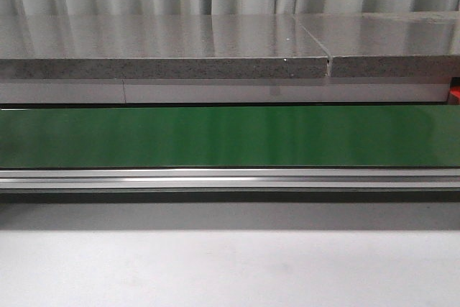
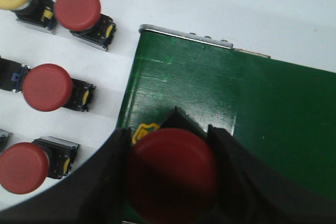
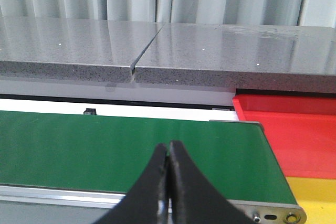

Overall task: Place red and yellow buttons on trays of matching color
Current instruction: 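Carry the red button onto the green belt and open the left gripper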

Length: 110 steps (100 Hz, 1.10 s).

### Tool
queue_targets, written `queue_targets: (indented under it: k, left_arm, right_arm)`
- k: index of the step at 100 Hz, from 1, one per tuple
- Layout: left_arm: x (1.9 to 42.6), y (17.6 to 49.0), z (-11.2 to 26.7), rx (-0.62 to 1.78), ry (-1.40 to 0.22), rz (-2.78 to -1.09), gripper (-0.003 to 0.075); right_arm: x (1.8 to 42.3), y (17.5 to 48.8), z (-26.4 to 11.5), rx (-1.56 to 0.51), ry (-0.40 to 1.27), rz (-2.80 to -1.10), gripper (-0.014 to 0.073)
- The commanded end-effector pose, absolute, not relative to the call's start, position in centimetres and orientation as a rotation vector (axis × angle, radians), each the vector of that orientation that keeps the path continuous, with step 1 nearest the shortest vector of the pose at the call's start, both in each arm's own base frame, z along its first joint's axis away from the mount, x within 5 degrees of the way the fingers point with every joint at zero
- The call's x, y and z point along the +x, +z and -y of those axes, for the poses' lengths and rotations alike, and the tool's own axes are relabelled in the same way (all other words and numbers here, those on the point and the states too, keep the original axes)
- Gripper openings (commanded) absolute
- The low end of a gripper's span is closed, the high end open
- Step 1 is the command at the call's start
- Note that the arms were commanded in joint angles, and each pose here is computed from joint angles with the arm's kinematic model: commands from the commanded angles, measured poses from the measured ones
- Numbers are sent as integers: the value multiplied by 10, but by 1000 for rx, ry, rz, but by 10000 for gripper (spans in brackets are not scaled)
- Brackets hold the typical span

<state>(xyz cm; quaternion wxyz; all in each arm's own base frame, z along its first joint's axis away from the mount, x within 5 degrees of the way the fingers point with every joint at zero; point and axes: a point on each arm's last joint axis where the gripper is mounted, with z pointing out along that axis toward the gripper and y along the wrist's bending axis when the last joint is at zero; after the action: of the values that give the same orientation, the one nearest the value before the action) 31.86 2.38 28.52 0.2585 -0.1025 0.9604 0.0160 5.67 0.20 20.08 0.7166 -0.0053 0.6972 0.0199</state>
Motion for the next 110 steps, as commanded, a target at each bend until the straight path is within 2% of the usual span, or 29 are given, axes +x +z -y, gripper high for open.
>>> queue_targets:
  k: [1,30,38,47,64,71,76,89,110]
  left_arm:
    - [326,300,-19,-222,60,-2529,-19]
    - [331,288,-17,-183,107,-2581,-14]
    - [331,288,-17,-183,107,-2581,32]
    - [331,288,-17,-183,107,-2581,158]
    - [331,288,-17,-183,107,-2581,508]
    - [331,288,-17,-184,107,-2582,590]
    - [330,288,-17,-185,106,-2586,613]
    - [330,292,-15,-183,103,-2595,611]
    - [333,318,-11,-171,104,-2550,611]
  right_arm:
    - [54,214,-2,-22,39,-1427,-67]
    - [54,214,-2,-22,39,-1427,-67]
    - [54,214,-2,-22,39,-1427,-67]
    - [54,214,-2,-22,39,-1427,-67]
    - [54,214,-2,-22,39,-1427,-67]
    - [54,214,-2,-22,39,-1427,-67]
    - [54,214,-2,-22,39,-1427,-67]
    - [54,214,-2,-22,39,-1427,-67]
    - [54,214,-2,-22,39,-1427,-67]
